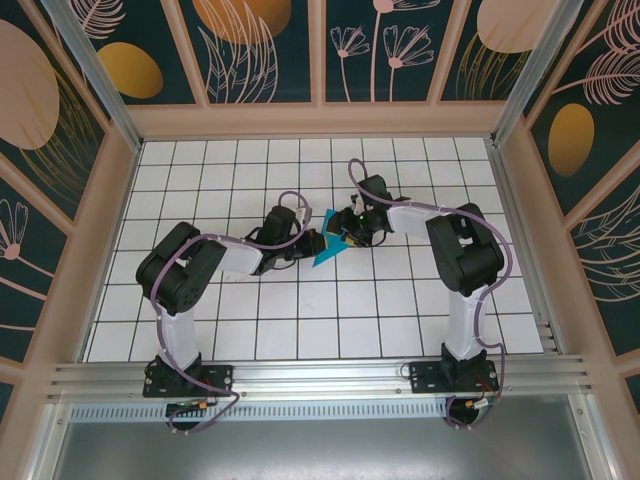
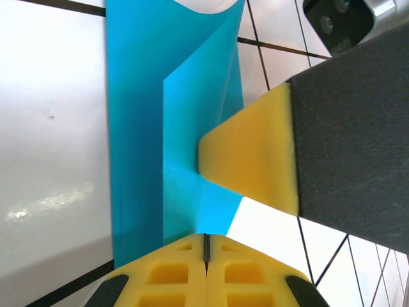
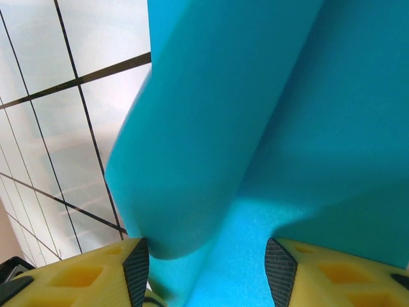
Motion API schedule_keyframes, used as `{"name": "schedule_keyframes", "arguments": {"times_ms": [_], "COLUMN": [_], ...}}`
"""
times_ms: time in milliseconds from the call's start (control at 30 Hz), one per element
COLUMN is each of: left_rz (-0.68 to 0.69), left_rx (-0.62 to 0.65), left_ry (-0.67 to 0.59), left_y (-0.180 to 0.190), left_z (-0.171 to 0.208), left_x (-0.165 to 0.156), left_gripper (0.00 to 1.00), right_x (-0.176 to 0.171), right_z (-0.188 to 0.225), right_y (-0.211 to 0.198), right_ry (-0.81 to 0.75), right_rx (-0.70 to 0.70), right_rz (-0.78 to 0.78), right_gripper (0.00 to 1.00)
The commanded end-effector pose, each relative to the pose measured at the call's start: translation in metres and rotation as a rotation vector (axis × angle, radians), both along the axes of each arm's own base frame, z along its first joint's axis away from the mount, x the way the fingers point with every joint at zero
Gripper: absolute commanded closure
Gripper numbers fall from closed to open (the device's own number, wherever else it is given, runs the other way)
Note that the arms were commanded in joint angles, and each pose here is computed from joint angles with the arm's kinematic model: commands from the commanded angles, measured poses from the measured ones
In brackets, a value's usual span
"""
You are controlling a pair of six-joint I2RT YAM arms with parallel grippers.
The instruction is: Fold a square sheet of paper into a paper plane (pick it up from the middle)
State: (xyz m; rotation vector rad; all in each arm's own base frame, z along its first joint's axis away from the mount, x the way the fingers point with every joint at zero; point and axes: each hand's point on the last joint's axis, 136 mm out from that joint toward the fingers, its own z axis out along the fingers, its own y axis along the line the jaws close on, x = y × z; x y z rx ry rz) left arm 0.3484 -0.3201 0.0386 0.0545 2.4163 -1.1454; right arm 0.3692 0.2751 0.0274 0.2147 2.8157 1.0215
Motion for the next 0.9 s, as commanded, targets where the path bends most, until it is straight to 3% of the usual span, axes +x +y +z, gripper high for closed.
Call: {"name": "schedule_keyframes", "arguments": {"times_ms": [0, 867], "left_rz": [0.022, 0.034], "left_rx": [0.032, 0.064], "left_ry": [-0.013, -0.011], "left_y": [0.005, 0.009], "left_z": [-0.003, -0.011], "left_x": [0.01, 0.011], "left_gripper": [0.94, 0.95], "right_x": [-0.021, -0.03], "right_z": [-0.057, -0.087], "right_y": [-0.027, -0.044], "right_ry": [0.118, 0.213], "right_rx": [-0.158, -0.282], "right_rz": [-0.025, -0.055], "right_gripper": [0.44, 0.51]}}
